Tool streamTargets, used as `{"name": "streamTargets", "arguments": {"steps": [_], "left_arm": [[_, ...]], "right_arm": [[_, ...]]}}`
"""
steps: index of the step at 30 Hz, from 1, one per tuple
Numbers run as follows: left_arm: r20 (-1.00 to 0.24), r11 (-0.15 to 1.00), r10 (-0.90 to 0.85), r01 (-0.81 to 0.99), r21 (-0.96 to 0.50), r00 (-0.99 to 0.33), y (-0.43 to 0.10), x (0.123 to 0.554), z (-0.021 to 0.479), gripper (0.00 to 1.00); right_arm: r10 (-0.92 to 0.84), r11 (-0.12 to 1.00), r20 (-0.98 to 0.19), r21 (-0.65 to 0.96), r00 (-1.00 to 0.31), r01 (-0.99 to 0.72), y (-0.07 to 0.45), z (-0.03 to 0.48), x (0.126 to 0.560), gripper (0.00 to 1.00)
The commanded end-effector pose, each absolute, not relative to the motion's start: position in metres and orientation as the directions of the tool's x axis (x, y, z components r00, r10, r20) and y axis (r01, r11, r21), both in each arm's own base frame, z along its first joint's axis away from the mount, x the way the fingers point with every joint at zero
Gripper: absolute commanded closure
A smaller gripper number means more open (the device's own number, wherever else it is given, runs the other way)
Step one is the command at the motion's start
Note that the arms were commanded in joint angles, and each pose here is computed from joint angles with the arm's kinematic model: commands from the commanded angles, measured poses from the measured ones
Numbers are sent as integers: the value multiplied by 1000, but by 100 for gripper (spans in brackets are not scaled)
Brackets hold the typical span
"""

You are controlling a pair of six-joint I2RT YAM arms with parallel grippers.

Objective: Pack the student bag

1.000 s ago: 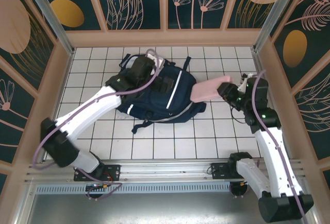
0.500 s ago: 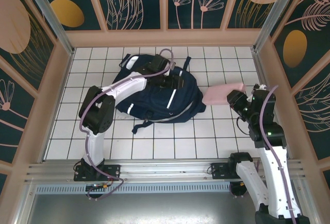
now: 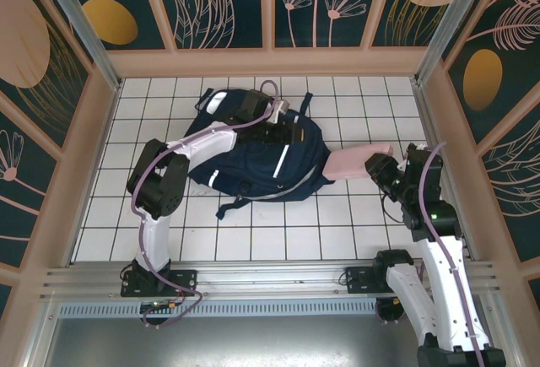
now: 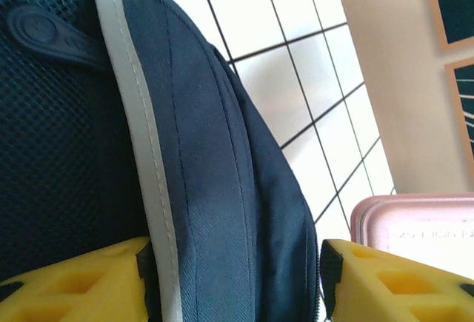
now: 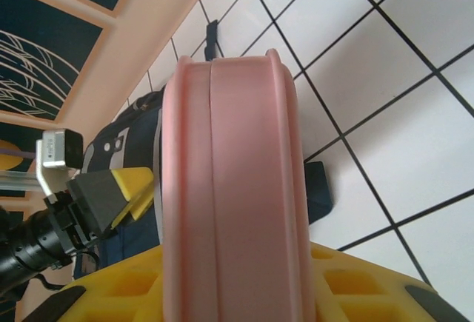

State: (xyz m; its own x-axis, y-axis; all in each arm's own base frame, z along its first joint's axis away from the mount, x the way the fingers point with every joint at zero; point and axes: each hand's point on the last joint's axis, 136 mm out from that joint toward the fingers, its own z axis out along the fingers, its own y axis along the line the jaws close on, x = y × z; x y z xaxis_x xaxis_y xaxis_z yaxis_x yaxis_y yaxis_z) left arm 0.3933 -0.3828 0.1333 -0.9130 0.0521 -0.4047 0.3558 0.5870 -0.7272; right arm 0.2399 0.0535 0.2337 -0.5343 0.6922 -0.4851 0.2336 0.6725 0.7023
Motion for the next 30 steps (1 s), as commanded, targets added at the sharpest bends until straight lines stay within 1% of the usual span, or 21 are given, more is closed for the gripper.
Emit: {"name": "streamTargets", "arguments": {"steps": [1,3,8,10,13,16,21,30], "left_arm": [[-350,553,78,333,-764,-934,-386,382,118,40],[-334,542,84,324,-775,-939,-387,378,114,44],[-335,523,86,329,-786,-938,-391,376,116,65],[-340,533,84,330,-779,-937,-391,377,117,71],[-359,570,74,335,-750,-930,-386,382,117,86],[-385,572,60,348,-743,-921,-385,384,129,100],[-452,592,30,380,-711,-892,-374,392,168,100],[-543,594,-168,355,-722,-823,-316,413,274,100]], "right_arm": [[705,648,-497,741,-506,176,57,249,244,66],[703,649,-496,741,-509,174,58,248,244,66],[707,642,-488,746,-512,175,59,247,242,66],[709,639,-486,749,-511,175,59,247,242,66],[711,638,-490,751,-504,171,58,251,241,66],[712,642,-499,747,-494,170,56,255,240,66],[723,641,-523,752,-452,156,51,273,238,66],[739,619,-524,776,-423,120,52,296,234,65]]}}
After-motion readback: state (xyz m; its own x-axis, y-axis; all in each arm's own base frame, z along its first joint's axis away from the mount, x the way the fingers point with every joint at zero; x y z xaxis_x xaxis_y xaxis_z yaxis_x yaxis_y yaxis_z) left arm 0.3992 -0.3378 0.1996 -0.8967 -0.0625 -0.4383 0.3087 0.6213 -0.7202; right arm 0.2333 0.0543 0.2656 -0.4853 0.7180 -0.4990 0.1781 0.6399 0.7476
